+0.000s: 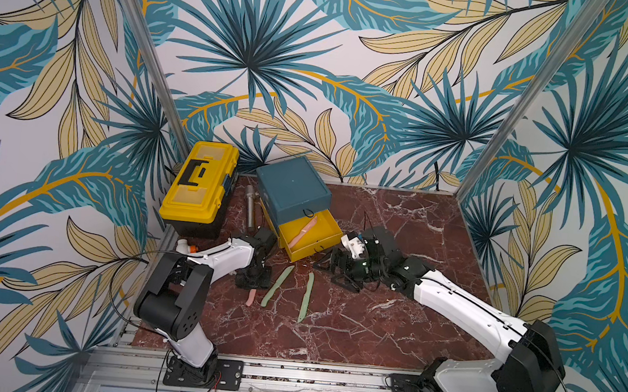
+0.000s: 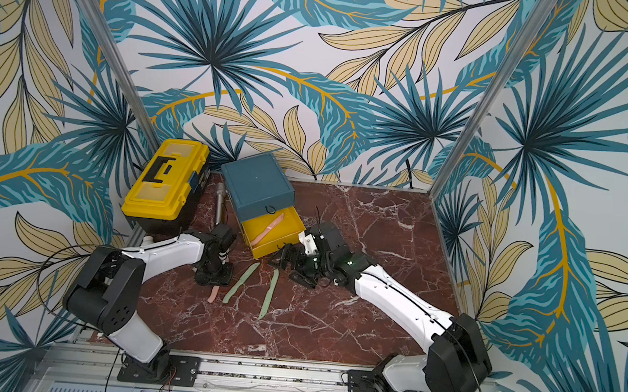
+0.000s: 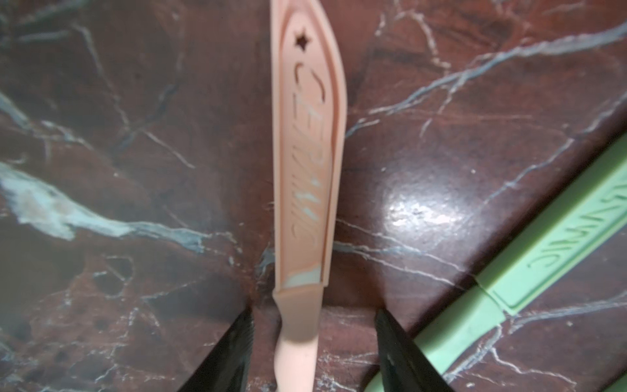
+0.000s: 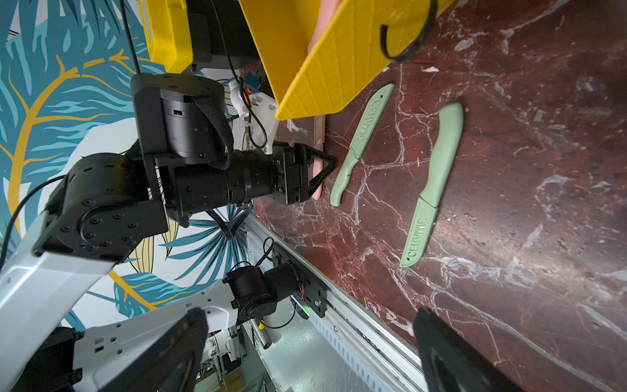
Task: Place the fruit knives into the drawer by color
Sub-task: Pick up the fruit knife from the center of the board.
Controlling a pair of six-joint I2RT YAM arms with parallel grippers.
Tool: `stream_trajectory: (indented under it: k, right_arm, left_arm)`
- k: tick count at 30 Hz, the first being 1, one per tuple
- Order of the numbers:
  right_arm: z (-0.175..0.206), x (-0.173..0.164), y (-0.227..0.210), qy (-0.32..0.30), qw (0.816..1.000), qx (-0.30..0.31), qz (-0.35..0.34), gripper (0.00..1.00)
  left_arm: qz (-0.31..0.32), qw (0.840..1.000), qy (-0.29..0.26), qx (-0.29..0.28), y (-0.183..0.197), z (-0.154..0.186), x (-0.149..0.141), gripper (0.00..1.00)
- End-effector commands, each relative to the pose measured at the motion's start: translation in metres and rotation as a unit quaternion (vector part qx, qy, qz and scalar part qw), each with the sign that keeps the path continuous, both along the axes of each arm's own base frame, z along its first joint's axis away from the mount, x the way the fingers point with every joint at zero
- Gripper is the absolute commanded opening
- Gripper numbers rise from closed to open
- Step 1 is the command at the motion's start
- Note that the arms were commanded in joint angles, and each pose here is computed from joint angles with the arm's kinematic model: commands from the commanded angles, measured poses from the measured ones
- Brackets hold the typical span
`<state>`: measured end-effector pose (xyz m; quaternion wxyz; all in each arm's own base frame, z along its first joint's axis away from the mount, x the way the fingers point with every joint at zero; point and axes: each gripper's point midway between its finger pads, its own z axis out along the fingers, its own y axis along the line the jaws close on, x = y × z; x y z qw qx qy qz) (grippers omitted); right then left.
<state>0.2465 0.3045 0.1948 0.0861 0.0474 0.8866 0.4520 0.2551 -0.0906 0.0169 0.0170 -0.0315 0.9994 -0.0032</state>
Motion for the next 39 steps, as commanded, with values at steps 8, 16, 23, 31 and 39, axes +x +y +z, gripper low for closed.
stream_trajectory:
  k: [8, 16, 23, 31, 39]
  right_arm:
    - [-0.014, -0.012, 0.0, 0.014, 1.0, -0.013, 0.02, 0.96]
    - [-0.017, -0.011, 0.002, 0.021, 0.999, -0.012, 0.021, 0.97]
    - [-0.017, -0.008, 0.005, 0.022, 0.999, -0.013, 0.023, 0.97]
    - [-0.018, -0.006, 0.007, 0.022, 0.999, -0.015, 0.025, 0.96]
    - [-0.022, -0.006, 0.006, 0.023, 0.999, -0.02, 0.026, 0.97]
  left_arm:
    - [-0.007, 1.0, 0.011, 0.005, 0.001, -0.02, -0.001, 0.55]
    - [-0.014, 1.0, 0.016, 0.007, 0.0, -0.021, 0.001, 0.43]
    - [-0.017, 0.999, 0.027, 0.014, 0.003, -0.023, -0.004, 0.27]
    - [-0.016, 0.999, 0.031, 0.016, 0.004, -0.022, -0.006, 0.0]
    - [-0.031, 0.999, 0.023, 0.022, 0.005, -0.001, -0.002, 0.0]
